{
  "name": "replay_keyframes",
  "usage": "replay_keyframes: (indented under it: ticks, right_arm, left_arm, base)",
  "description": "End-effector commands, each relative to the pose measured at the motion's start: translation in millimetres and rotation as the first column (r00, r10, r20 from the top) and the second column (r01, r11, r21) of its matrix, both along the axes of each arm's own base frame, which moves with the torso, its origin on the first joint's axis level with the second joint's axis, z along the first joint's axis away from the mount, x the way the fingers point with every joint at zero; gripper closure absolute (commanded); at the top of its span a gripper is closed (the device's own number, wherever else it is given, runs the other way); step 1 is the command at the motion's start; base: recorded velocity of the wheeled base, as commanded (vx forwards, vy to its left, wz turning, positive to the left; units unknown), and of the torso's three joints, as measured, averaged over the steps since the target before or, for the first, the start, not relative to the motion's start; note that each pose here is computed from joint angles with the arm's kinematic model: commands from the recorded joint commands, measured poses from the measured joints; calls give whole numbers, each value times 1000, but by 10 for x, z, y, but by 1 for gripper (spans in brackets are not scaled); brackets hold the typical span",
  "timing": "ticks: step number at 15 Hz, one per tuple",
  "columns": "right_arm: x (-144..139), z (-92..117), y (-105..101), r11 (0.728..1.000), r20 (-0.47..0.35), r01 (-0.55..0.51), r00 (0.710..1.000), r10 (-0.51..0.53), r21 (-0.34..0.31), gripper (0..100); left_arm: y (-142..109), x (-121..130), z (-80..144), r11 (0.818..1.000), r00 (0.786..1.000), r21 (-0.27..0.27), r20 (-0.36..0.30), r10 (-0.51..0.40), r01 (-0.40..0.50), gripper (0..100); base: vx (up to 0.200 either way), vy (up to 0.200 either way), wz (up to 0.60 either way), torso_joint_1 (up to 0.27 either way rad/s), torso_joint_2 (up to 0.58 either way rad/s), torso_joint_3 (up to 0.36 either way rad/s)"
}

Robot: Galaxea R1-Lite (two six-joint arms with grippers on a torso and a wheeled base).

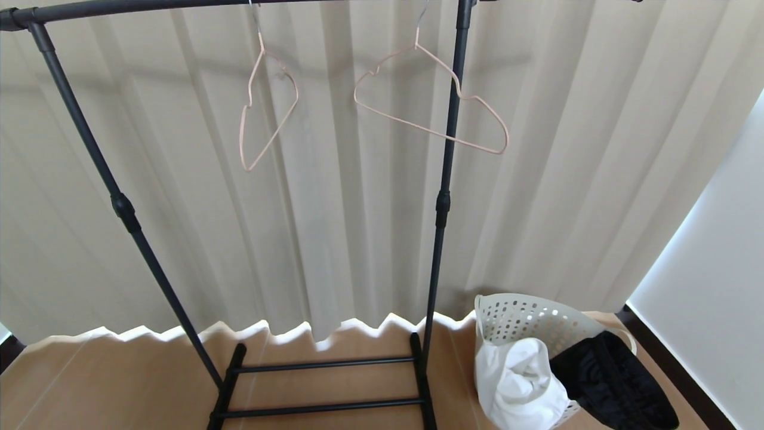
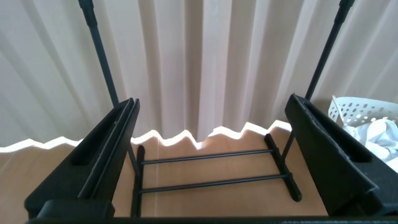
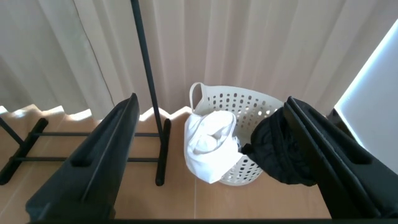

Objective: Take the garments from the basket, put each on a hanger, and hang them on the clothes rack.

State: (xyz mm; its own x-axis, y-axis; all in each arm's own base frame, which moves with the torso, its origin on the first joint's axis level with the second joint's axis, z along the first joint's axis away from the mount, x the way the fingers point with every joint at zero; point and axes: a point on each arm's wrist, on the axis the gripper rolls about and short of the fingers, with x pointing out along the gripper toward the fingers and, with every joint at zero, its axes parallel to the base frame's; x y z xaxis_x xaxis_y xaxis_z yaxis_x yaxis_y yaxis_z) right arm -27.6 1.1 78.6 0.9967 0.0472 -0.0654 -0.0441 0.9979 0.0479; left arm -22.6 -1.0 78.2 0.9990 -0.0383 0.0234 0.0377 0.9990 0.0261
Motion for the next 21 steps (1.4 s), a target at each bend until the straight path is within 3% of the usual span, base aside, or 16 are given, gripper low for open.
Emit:
replay_keyframes:
  ticks: [1, 12, 16, 21]
  right_arm:
    - [0, 1, 0, 1000, 1, 0, 1000, 0, 0, 0]
    - [0, 1, 0, 1000, 1, 1, 1000, -1, 1, 0]
    - [0, 1, 0, 1000, 1, 0, 1000, 0, 1, 0]
    - [0, 1, 0, 1000, 1, 0, 1000, 0, 3, 0]
  left_arm:
    - [0, 0, 2, 1000, 1000, -1, 1, 0, 0, 0]
    - [0, 0, 2, 1000, 1000, -1, 1, -2, 2, 0]
    - [0, 0, 2, 1000, 1000, -1, 1, 0, 0, 0]
    - [0, 0, 2, 1000, 1000, -2, 1, 0, 0, 0]
  base:
    - [0, 0, 0, -139, 486, 339]
    - [0, 0, 0, -77, 446, 364]
    - [0, 0, 0, -2, 97, 94]
    - [0, 0, -600, 2, 9, 12]
